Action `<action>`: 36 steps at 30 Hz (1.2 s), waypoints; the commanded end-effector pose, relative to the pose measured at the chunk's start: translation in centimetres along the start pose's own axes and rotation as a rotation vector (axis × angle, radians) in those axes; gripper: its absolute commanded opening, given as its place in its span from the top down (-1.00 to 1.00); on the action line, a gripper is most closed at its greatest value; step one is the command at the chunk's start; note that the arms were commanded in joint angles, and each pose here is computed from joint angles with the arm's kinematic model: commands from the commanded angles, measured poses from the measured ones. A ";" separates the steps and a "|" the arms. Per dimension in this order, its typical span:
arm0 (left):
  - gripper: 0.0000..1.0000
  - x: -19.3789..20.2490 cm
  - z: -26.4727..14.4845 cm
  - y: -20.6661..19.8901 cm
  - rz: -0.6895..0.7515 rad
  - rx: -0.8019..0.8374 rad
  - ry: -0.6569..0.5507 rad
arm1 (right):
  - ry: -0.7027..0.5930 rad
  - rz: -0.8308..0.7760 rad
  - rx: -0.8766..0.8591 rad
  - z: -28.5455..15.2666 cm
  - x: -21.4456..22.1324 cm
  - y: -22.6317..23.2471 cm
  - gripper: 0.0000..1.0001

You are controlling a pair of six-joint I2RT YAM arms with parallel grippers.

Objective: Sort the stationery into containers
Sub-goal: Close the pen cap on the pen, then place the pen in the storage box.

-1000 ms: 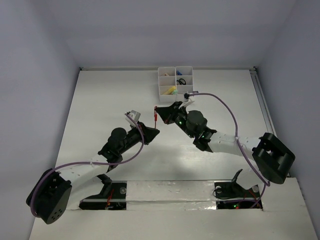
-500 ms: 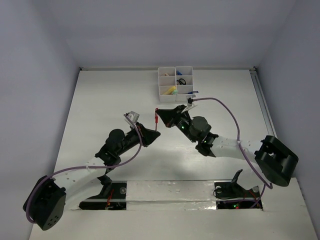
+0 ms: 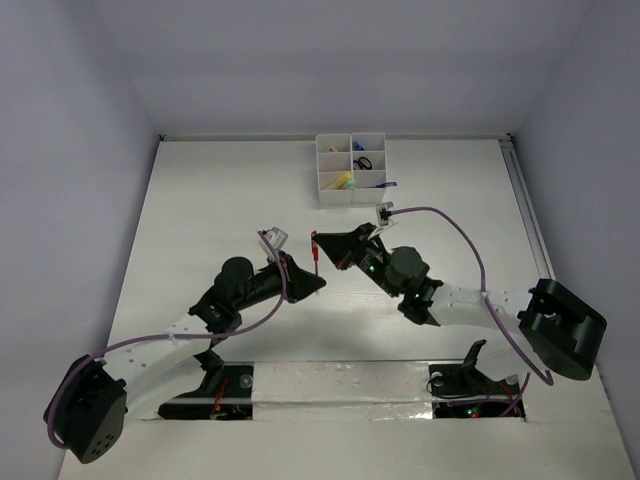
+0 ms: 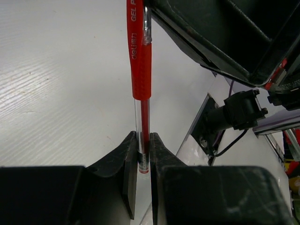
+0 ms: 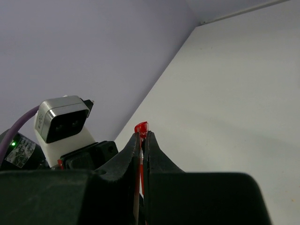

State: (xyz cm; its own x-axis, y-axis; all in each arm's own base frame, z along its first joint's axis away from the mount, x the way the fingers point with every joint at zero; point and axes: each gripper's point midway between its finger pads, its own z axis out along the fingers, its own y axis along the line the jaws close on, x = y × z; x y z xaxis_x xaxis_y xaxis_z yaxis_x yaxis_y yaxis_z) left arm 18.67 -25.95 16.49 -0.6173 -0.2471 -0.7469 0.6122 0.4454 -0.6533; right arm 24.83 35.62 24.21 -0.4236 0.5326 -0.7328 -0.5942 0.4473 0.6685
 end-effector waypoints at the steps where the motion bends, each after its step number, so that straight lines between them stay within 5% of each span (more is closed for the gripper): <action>1: 1.00 -12.6 -0.8 -6.5 0.124 0.129 -0.401 | 0.365 0.035 -0.068 -4.4 10.2 0.9 1.00; 7: 1.00 -14.6 -0.8 -8.0 0.135 0.149 -0.435 | 0.373 0.076 -0.045 -6.3 11.5 0.1 1.00; 14: 1.00 -12.5 -0.4 -7.4 0.101 0.172 -0.376 | 0.283 0.012 0.010 -6.1 8.0 0.3 1.00; 15: 1.00 -11.6 -0.3 -7.0 0.096 0.177 -0.351 | 0.270 -0.004 0.002 -6.1 7.1 0.9 0.83; 16: 1.00 -11.1 -0.3 -6.8 0.094 0.178 -0.337 | 0.261 -0.022 0.010 -5.8 6.3 0.9 0.40; 19: 1.00 -9.0 -0.3 -5.8 0.076 0.171 -0.284 | 0.232 -0.073 0.033 -5.8 3.5 1.0 -0.16; 22: 1.00 -7.6 -0.4 -5.3 0.059 0.170 -0.248 | 0.208 -0.113 0.026 -6.4 0.9 1.2 -0.50; 36: 1.00 -4.5 -0.4 -6.8 0.066 0.296 -0.114 | 0.373 -0.198 -0.272 -3.4 -2.9 4.1 -0.74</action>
State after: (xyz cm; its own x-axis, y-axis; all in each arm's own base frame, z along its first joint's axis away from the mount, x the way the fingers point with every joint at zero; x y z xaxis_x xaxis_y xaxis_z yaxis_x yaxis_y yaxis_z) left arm 18.56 -26.93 22.93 -0.5417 -0.3406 -0.7685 0.7190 0.2857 -0.6335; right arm 22.70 31.29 27.06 -0.4717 0.2354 -0.8498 -0.7354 0.4266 0.5264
